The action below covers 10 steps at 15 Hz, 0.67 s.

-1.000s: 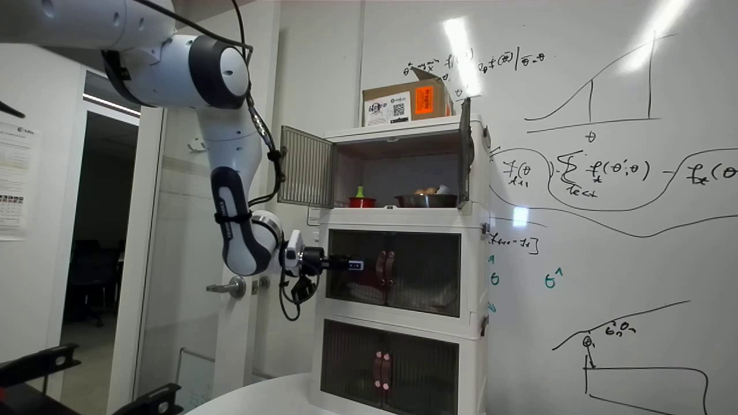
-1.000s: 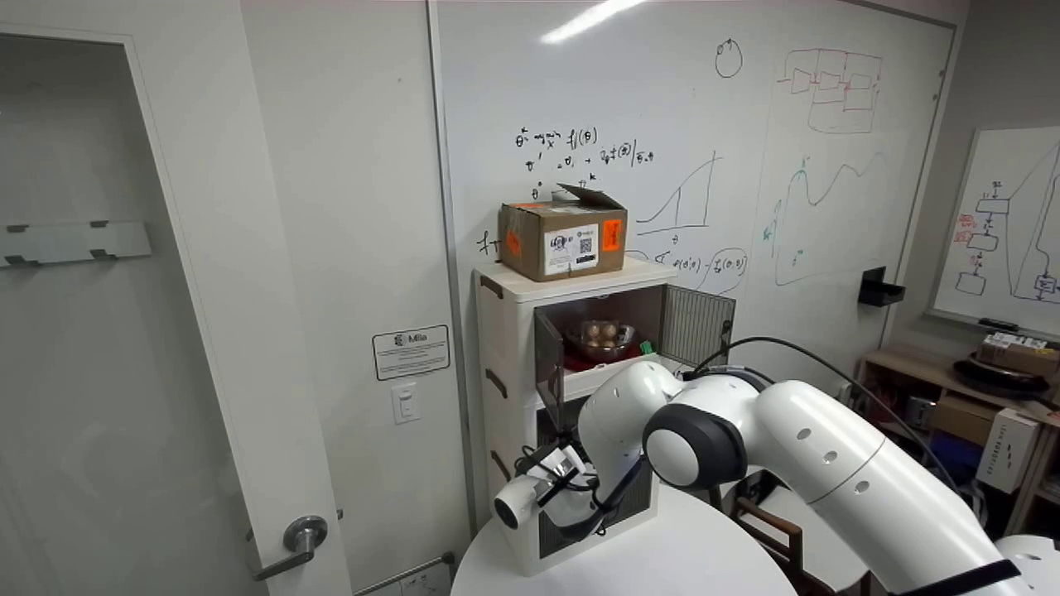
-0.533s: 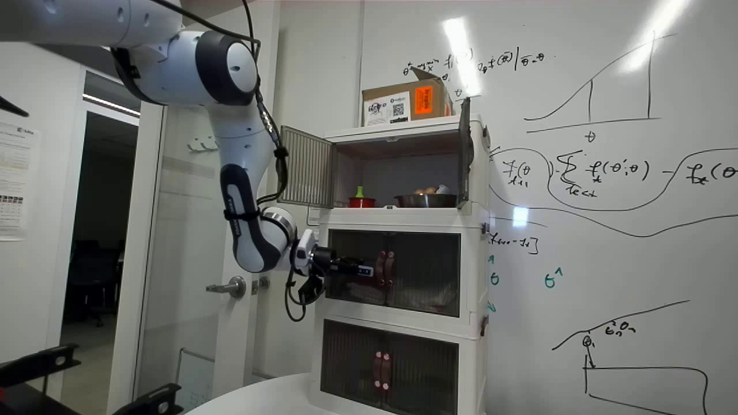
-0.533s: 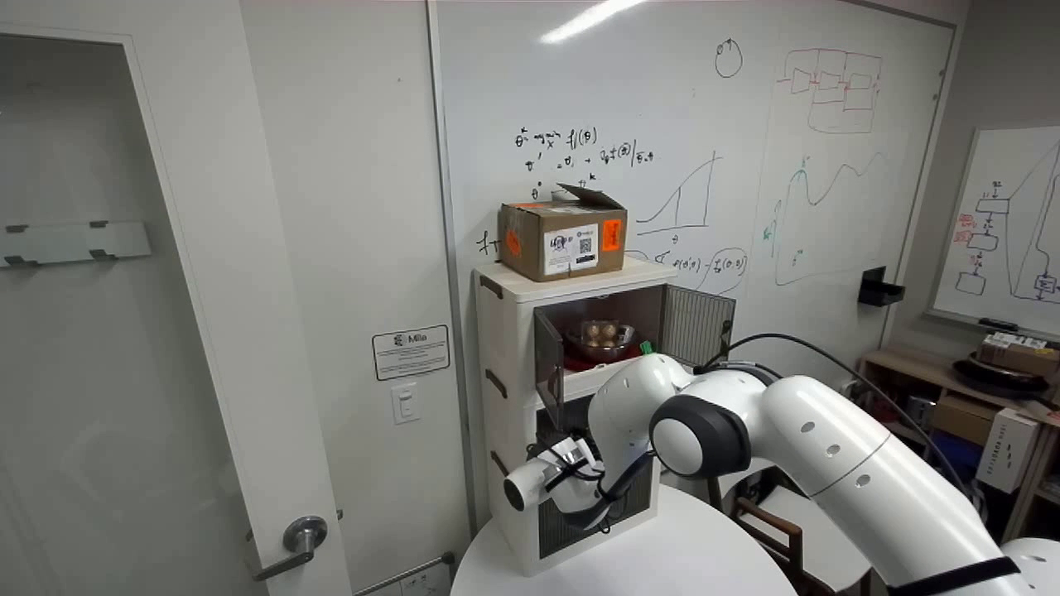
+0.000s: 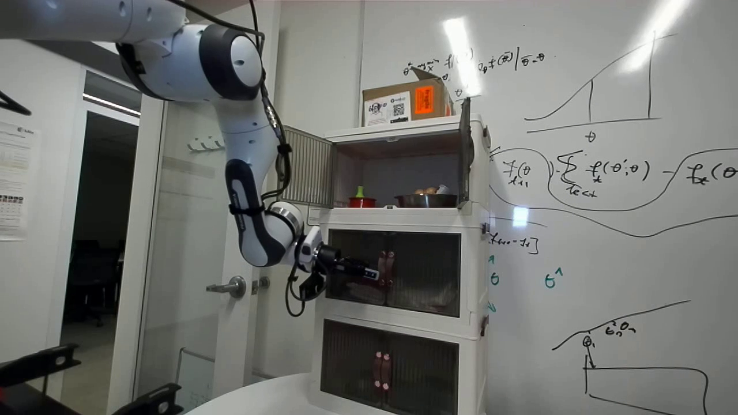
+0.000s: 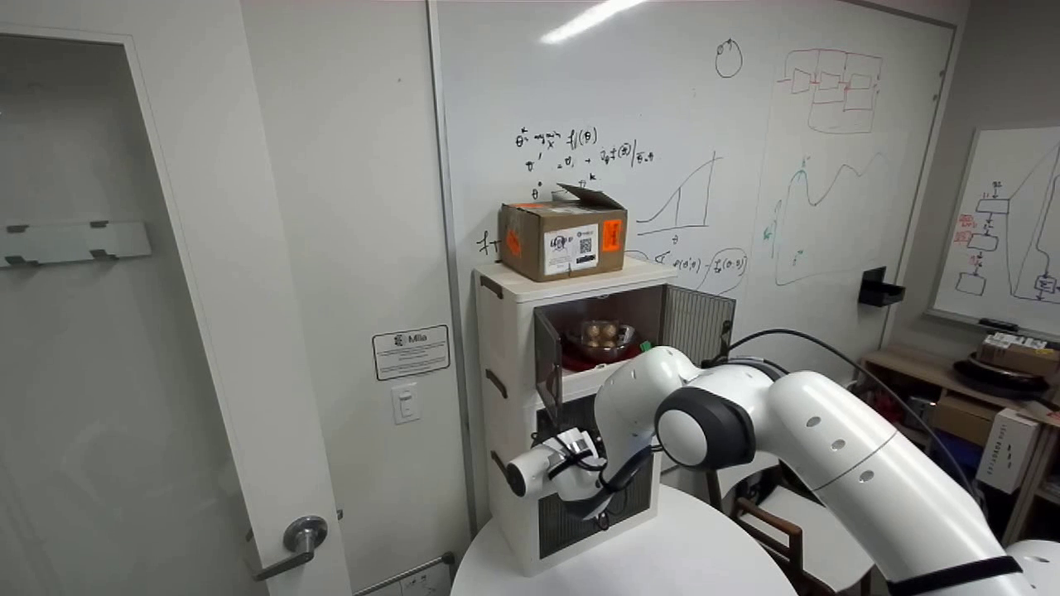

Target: Open the cabinet door

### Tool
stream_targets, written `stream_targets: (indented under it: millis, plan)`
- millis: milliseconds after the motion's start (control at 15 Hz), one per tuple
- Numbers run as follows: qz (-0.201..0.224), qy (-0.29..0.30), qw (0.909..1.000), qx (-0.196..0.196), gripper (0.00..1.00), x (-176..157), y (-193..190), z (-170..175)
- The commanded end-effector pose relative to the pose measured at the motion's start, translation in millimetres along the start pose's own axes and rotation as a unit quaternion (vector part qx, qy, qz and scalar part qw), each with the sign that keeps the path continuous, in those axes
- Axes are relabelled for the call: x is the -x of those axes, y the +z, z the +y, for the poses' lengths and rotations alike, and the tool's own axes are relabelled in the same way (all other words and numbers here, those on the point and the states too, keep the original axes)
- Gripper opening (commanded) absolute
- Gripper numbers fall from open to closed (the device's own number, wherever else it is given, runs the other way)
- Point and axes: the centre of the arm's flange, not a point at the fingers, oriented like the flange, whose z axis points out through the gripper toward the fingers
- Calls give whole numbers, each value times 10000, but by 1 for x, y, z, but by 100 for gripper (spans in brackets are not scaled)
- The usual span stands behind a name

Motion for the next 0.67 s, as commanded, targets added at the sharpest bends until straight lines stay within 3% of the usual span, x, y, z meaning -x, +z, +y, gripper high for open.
stream_targets:
  millis: [0,333,600]
  plan:
    - [-187,-122,9997,11,43,-9,1,-2]
    - [-143,-214,9997,18,6,-9,-7,1]
    - [-230,-408,9989,-23,0,-7,-21,12]
